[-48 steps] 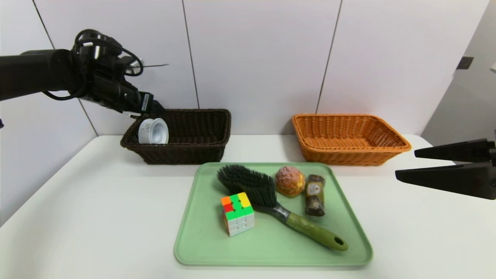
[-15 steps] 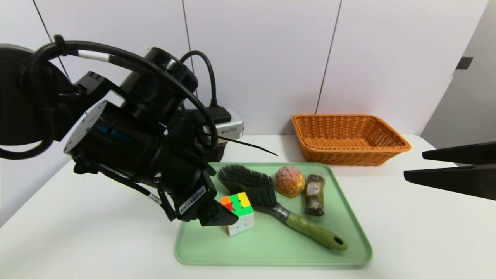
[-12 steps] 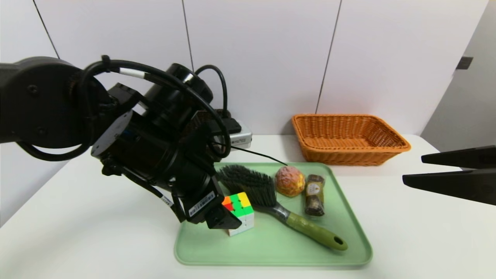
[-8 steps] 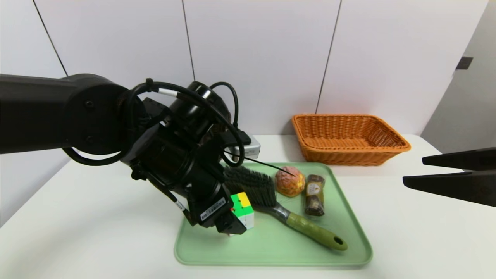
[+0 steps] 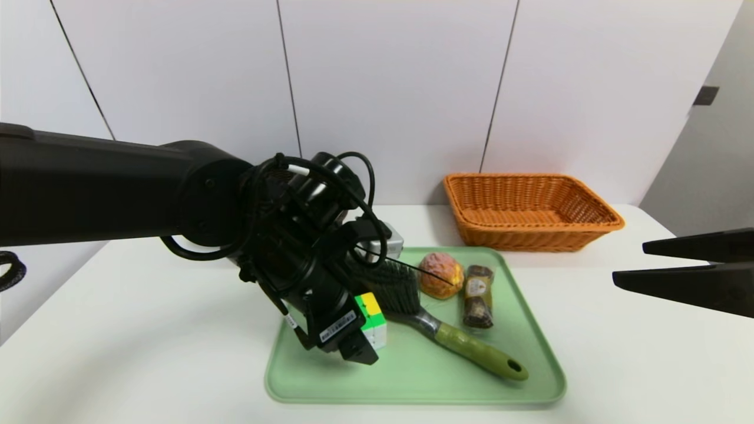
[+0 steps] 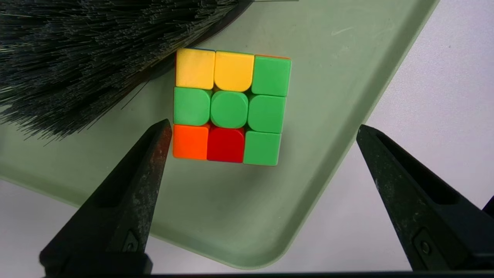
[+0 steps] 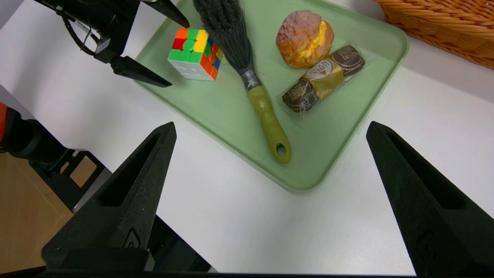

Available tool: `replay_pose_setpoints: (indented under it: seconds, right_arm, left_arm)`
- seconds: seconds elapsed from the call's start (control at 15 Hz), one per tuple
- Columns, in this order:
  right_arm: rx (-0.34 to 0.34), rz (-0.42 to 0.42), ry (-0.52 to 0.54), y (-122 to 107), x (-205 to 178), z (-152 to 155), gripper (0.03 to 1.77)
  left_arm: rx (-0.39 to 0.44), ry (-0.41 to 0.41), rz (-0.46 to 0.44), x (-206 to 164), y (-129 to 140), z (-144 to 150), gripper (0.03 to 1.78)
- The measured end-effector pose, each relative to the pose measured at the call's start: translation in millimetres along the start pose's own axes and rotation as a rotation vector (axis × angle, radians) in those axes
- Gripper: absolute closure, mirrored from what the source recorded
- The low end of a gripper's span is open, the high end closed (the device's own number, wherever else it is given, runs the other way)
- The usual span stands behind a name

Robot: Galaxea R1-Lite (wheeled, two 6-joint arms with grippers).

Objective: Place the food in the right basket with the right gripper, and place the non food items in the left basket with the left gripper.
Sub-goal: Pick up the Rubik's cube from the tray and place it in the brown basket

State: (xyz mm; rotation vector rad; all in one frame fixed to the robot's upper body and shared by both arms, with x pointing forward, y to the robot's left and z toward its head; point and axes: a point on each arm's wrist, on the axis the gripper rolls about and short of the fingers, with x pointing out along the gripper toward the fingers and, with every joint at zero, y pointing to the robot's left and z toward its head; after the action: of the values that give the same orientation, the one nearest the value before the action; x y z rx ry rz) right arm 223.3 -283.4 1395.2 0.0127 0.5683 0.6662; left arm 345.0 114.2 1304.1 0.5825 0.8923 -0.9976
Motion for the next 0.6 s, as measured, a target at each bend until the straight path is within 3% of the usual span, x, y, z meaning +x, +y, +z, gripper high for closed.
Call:
replay_pose_setpoints:
  seconds: [0.6]
  right_arm:
    - [0.014, -0.018, -0.001, -3, -2, -4, 0.10]
  left_arm:
    - [-0.006, 0.010, -0.003, 17, 5, 1, 0.12]
